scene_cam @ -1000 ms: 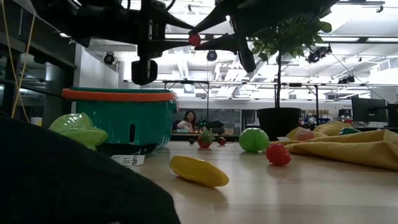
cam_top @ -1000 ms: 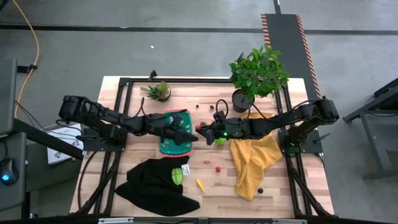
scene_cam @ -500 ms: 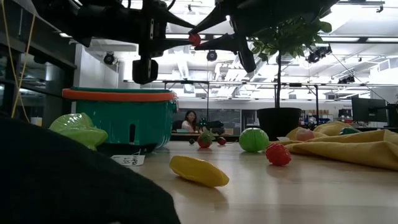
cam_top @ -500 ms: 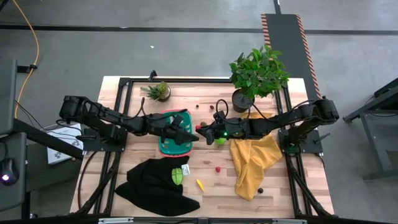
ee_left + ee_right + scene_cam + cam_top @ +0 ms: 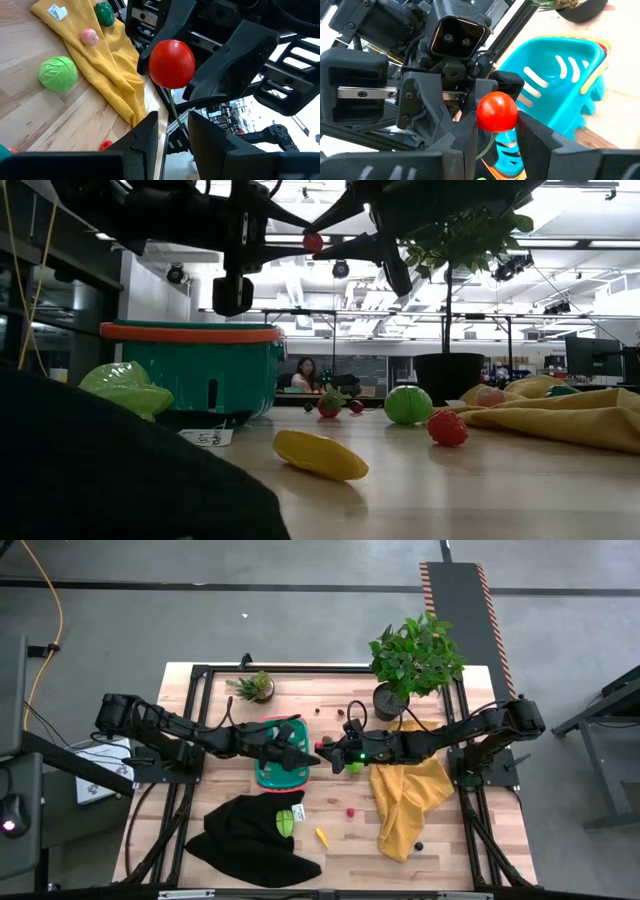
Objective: Pick and placing Produce into tupperware
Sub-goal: Put the bottom red cherry in the green basket
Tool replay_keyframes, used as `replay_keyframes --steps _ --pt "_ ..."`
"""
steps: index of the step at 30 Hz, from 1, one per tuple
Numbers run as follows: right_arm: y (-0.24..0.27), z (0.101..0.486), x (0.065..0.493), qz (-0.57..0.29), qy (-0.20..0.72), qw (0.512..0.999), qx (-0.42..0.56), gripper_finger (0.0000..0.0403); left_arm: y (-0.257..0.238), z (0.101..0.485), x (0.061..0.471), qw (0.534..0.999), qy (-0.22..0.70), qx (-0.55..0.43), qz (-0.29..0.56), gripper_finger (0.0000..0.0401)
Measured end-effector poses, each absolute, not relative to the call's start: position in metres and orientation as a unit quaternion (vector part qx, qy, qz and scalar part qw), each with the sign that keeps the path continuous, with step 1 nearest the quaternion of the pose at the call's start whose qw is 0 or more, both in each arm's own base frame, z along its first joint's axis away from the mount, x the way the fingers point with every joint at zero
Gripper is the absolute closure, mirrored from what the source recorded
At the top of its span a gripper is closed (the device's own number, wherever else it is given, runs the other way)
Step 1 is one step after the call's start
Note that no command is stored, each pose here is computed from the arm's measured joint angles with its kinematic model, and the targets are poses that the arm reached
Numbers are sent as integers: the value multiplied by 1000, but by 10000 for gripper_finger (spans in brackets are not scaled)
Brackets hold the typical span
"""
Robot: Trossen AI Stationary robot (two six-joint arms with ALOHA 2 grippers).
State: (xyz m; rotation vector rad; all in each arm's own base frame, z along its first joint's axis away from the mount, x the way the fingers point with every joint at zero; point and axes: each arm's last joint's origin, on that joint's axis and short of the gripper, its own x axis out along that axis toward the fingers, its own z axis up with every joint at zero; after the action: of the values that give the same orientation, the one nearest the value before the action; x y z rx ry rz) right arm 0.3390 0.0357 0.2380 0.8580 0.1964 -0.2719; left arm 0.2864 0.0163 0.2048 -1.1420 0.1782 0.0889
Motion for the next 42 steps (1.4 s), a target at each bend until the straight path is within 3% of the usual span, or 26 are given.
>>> replay_keyframes --steps 9,17,29,42 --pt "36 238 339 -130 95 897 413 299 16 204 286 836 86 -540 43 316" --pt "36 238 339 -130 96 898 410 299 16 204 286 839 86 -536 43 395" --pt "36 238 339 -130 96 898 409 298 17 204 286 839 83 -536 47 398" --pt "36 238 339 -131 95 896 414 215 17 204 286 838 86 -536 50 400"
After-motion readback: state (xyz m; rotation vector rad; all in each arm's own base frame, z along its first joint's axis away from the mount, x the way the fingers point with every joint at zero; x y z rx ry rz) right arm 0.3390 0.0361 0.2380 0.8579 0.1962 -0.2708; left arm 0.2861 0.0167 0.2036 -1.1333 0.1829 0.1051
